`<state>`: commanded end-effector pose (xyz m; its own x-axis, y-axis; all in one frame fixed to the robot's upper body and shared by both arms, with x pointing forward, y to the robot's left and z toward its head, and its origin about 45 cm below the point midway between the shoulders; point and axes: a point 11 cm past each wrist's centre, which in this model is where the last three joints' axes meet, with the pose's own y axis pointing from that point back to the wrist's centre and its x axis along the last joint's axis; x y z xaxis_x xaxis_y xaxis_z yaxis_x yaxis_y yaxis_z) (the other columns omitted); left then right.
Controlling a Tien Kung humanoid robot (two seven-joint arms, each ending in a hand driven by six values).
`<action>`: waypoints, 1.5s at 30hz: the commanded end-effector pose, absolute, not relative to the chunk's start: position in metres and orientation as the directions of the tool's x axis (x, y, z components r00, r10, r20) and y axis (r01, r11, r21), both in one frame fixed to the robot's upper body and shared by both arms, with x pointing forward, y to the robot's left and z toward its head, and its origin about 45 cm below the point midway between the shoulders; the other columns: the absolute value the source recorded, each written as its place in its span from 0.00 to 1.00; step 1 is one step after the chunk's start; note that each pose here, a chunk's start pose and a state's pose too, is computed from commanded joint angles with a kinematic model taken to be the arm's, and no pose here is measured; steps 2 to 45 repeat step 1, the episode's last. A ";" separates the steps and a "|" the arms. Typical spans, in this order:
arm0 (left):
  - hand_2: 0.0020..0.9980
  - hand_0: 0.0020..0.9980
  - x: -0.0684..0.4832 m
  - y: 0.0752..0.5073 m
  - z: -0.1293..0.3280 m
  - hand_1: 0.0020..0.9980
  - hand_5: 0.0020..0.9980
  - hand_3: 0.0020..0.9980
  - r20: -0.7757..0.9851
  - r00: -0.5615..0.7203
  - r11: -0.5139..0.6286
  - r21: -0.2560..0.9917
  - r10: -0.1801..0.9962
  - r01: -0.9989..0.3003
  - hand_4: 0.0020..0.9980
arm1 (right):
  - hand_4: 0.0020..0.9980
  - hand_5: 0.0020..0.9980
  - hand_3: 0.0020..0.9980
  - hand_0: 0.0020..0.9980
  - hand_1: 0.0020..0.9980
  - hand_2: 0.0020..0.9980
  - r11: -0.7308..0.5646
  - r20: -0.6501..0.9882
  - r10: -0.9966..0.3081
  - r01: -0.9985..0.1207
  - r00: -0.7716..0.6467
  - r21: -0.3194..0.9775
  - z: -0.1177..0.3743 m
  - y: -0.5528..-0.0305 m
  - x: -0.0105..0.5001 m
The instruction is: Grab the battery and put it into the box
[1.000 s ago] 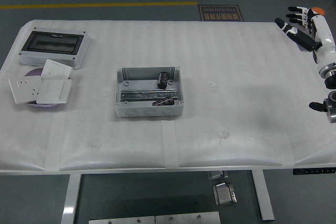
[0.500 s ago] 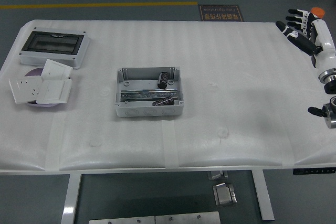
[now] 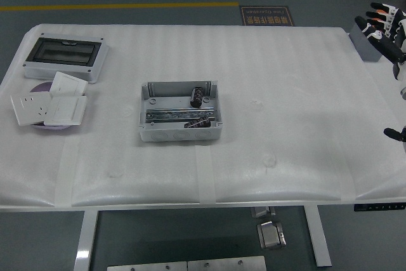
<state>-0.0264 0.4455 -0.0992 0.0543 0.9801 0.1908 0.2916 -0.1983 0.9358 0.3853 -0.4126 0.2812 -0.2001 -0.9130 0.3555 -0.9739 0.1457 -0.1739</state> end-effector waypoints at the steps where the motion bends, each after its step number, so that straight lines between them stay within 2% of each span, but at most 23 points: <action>1: 0.49 0.60 -0.026 0.446 -0.099 0.65 0.24 0.56 0.194 0.054 -0.201 0.935 0.980 0.292 0.64 | 1.00 0.51 0.79 0.86 0.75 0.74 0.147 0.353 -0.914 -0.974 -0.200 -0.173 0.281 -0.413 0.385; 45: 0.49 0.60 -0.026 0.446 -0.099 0.65 0.24 0.56 0.194 0.054 -0.201 0.935 0.980 0.292 0.64 | 1.00 0.51 0.79 0.86 0.75 0.74 0.147 0.353 -0.914 -0.974 -0.200 -0.173 0.281 -0.413 0.385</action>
